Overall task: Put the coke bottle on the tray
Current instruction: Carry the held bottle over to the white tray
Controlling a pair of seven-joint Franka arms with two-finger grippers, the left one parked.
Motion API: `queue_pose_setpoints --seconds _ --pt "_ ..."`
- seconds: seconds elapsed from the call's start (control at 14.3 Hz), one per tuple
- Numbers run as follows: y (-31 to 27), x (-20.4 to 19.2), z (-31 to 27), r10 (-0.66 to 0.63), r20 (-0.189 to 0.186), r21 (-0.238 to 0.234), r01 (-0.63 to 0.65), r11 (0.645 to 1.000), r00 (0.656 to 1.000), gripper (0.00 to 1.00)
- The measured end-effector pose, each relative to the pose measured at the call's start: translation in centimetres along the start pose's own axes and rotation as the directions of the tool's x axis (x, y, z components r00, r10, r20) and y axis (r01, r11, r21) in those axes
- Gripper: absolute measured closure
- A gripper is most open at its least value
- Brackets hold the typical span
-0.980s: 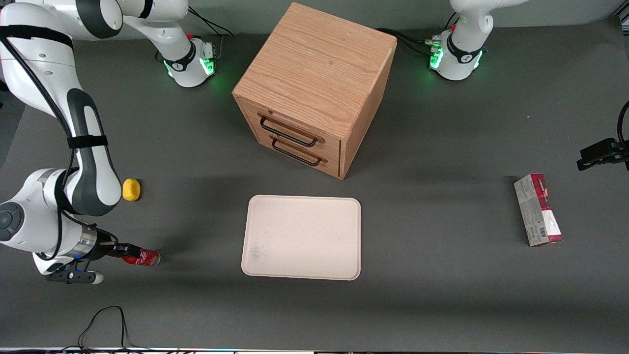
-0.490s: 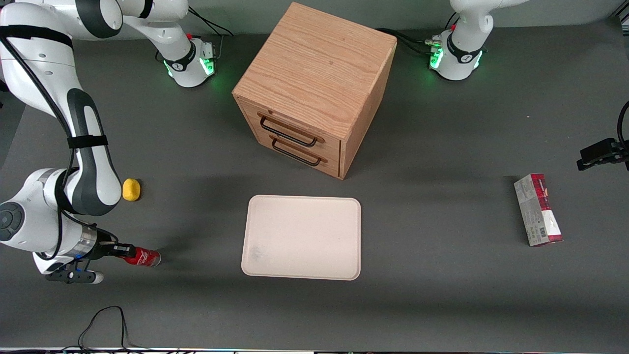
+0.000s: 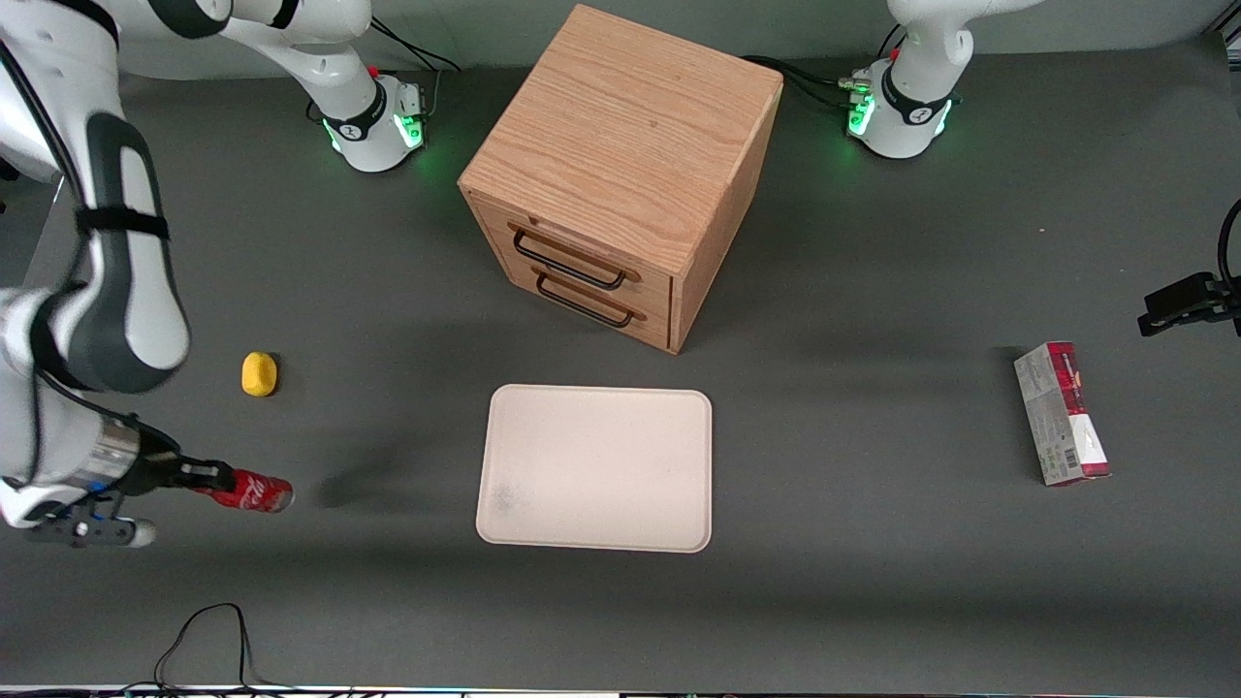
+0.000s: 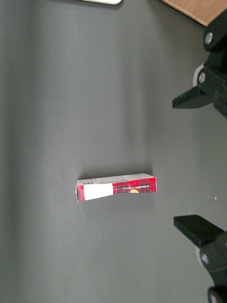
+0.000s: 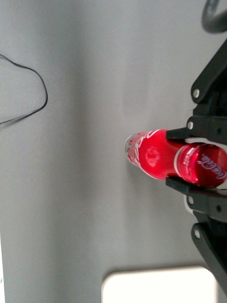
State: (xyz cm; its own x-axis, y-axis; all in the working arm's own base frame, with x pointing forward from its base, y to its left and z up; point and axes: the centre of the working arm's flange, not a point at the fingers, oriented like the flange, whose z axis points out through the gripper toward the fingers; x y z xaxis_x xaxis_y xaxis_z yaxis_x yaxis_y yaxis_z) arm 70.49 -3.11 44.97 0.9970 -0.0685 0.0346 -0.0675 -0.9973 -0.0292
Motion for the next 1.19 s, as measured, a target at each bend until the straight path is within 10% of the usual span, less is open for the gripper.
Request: queue_pose_setpoints --seconds 0.42,1.19 --pt "-10.5 -6.0 -14.3 -0.076 -0.009 -0.096 0.075 0.993 0.997 0.63" --pt "-32.2 -10.1 -4.2 0.018 -0.021 0.048 -0.017 0.999 1.0 0.63"
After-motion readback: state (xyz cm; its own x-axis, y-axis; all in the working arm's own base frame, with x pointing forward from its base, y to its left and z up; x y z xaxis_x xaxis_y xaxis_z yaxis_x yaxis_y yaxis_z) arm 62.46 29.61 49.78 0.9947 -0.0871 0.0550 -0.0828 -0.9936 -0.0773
